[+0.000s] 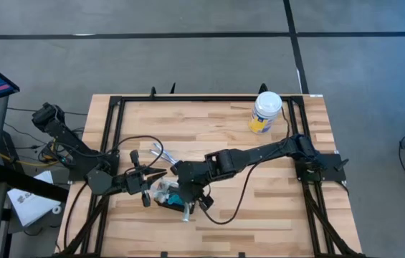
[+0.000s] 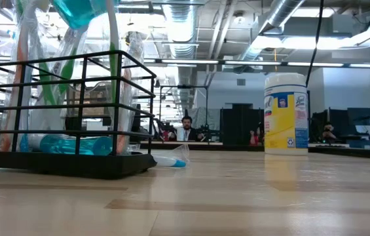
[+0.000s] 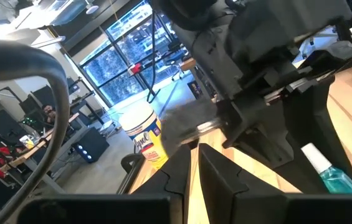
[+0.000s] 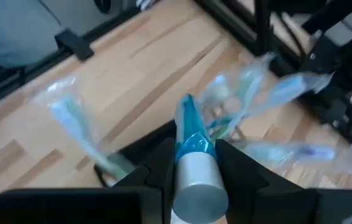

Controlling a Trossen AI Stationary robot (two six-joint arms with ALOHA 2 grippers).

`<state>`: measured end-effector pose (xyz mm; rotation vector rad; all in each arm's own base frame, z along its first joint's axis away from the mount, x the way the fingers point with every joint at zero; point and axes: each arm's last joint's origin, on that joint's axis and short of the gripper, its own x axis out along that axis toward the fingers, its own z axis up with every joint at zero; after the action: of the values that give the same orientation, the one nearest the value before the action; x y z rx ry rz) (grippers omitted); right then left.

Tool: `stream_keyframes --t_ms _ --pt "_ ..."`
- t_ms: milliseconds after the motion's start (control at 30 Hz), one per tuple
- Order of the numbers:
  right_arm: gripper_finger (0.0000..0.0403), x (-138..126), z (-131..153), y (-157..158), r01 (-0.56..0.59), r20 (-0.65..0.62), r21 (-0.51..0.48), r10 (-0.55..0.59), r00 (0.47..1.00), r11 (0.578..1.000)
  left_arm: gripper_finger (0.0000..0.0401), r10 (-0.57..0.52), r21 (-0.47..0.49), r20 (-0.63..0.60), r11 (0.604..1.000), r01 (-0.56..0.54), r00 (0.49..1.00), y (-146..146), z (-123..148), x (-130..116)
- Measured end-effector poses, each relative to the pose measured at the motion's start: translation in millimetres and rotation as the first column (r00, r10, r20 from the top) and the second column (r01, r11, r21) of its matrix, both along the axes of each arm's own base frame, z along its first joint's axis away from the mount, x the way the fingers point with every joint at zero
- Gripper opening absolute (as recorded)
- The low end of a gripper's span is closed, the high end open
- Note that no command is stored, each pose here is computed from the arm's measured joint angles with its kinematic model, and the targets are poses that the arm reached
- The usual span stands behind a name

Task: Pick & Place toothbrushing station
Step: Put the mouthwash into the mesh organizer

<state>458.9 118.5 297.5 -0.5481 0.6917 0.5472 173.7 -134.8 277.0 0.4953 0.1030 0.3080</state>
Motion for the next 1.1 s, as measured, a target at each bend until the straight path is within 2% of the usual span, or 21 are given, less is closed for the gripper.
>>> stream_keyframes --t_ms 67,167,200,300,367,467,533,600,1100 --pt "0.0081 9 -7 2 -0.019 0.01 0.007 0.019 1.0 1.0 0.0026 0.0 0.0 0.0 1.0 0.0 1.0 0 0 0" --pt "0.0081 14 -18 4 -0.021 -0.049 -0.007 0.021 0.999 1.0 0.0026 -0.005 0.006 -0.006 1.0 0.005 1.0 0 -2 0" --pt "0.0081 23 -20 6 -0.025 -0.021 -0.006 0.025 0.999 1.0 0.0026 -0.001 0.001 -0.001 1.0 0.001 1.0 0 -1 0" --pt "0.0081 19 -18 8 -0.03 -0.12 -0.035 0.026 0.992 0.999 0.0026 -0.014 0.005 -0.006 1.0 0.014 1.0 -1 -2 -1" --pt "0.0081 27 -13 11 -0.026 -0.069 -0.004 0.025 0.997 1.0 0.0026 -0.019 -0.011 0.01 1.0 0.019 1.0 -1 0 -1" --pt "0.0081 25 -13 14 -0.023 -0.119 -0.018 0.021 0.993 1.0 0.0026 -0.022 0.002 -0.006 1.0 0.022 1.0 -1 -3 -1" --pt "0.0081 29 -15 14 -0.029 -0.095 -0.028 0.027 0.995 0.999 0.0026 -0.022 -0.009 0.0 1.0 0.022 1.0 -1 -3 -1" --pt "0.0081 25 -17 12 -0.009 -0.14 -0.04 0.004 0.99 0.999 0.0026 -0.025 -0.005 -0.01 1.0 0.024 1.0 -2 -5 -2" --pt "0.0081 19 -19 18 0.044 -0.188 -0.096 -0.062 0.98 0.994 0.0026 -0.037 0.001 -0.024 0.999 0.037 0.999 0 -14 -3"
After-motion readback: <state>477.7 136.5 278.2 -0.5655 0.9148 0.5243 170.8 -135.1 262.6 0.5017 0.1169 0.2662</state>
